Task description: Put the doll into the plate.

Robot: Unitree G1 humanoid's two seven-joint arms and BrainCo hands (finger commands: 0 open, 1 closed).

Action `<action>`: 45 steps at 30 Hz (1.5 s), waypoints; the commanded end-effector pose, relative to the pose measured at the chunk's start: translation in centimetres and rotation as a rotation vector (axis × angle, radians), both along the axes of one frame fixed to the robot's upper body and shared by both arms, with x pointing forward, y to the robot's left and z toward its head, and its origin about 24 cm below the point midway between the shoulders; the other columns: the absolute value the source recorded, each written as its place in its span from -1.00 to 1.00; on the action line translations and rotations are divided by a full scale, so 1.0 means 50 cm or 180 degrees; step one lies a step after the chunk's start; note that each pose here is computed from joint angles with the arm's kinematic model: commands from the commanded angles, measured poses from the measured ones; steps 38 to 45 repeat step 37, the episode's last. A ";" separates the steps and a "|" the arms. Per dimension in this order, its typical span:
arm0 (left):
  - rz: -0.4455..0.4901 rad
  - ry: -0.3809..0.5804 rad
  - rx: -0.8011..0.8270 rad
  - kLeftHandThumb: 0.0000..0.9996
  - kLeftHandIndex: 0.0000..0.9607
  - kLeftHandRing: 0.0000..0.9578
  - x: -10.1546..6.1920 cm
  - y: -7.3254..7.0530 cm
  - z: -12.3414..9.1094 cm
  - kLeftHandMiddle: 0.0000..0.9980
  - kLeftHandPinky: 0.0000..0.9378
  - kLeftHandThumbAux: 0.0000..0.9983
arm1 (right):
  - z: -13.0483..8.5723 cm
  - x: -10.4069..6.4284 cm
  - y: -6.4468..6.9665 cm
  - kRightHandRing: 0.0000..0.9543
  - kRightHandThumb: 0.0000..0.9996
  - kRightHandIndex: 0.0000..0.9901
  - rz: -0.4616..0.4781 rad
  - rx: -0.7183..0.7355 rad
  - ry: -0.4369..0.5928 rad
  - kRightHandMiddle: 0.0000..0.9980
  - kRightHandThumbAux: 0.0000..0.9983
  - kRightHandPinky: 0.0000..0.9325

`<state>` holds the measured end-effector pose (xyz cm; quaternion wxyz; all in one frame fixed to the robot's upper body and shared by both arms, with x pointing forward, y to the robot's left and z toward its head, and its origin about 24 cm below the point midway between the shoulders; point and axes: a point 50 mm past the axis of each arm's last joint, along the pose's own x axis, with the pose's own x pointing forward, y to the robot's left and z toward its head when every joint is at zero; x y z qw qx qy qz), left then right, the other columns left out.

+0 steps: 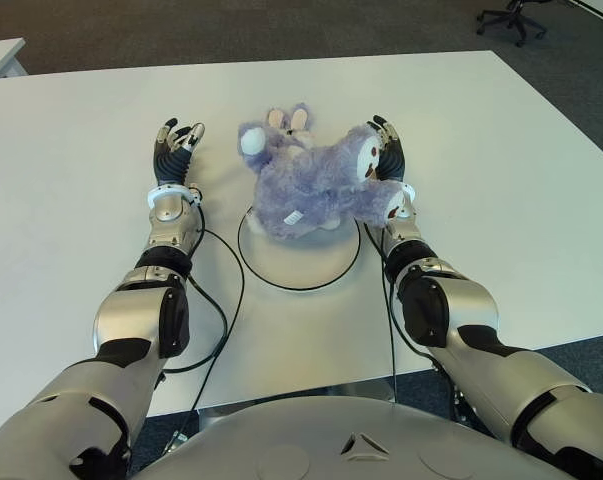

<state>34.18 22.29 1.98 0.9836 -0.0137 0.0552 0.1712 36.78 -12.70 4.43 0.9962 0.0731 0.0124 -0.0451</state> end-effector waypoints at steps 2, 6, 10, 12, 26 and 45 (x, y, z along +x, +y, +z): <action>-0.0017 0.0739 -0.0164 -1.00 -0.77 -0.61 -0.066 -0.020 -0.108 -0.57 -0.68 0.09 | -0.135 -0.080 -0.009 -0.67 -0.87 -0.72 -0.0086 0.0098 0.0901 -0.66 0.52 -0.66; -0.0017 0.0736 -0.0172 -1.00 -0.78 -0.61 -0.067 -0.020 -0.108 -0.58 -0.69 0.10 | -0.136 -0.080 -0.010 -0.67 -0.86 -0.72 -0.0094 0.0086 0.0906 -0.66 0.52 -0.65; -0.0013 0.0740 -0.0174 -1.00 -0.80 -0.62 -0.067 -0.020 -0.108 -0.58 -0.76 0.10 | -0.136 -0.080 -0.011 -0.67 -0.86 -0.72 -0.0099 0.0077 0.0910 -0.66 0.52 -0.66; -0.0010 0.0747 -0.0171 -1.00 -0.80 -0.62 -0.067 -0.020 -0.108 -0.58 -0.75 0.10 | -0.136 -0.080 -0.012 -0.68 -0.87 -0.72 -0.0093 0.0064 0.0910 -0.67 0.50 -0.67; -0.0004 0.0755 -0.0189 -1.00 -0.77 -0.61 -0.068 -0.020 -0.109 -0.57 -0.73 0.10 | -0.137 -0.082 -0.017 -0.67 -0.85 -0.72 -0.0090 0.0046 0.0904 -0.66 0.49 -0.67; -0.0010 0.0739 -0.0188 -1.00 -0.79 -0.64 -0.070 -0.020 -0.110 -0.58 -0.77 0.12 | -0.138 -0.082 -0.020 -0.65 -0.84 -0.71 -0.0113 0.0053 0.0907 -0.64 0.51 -0.64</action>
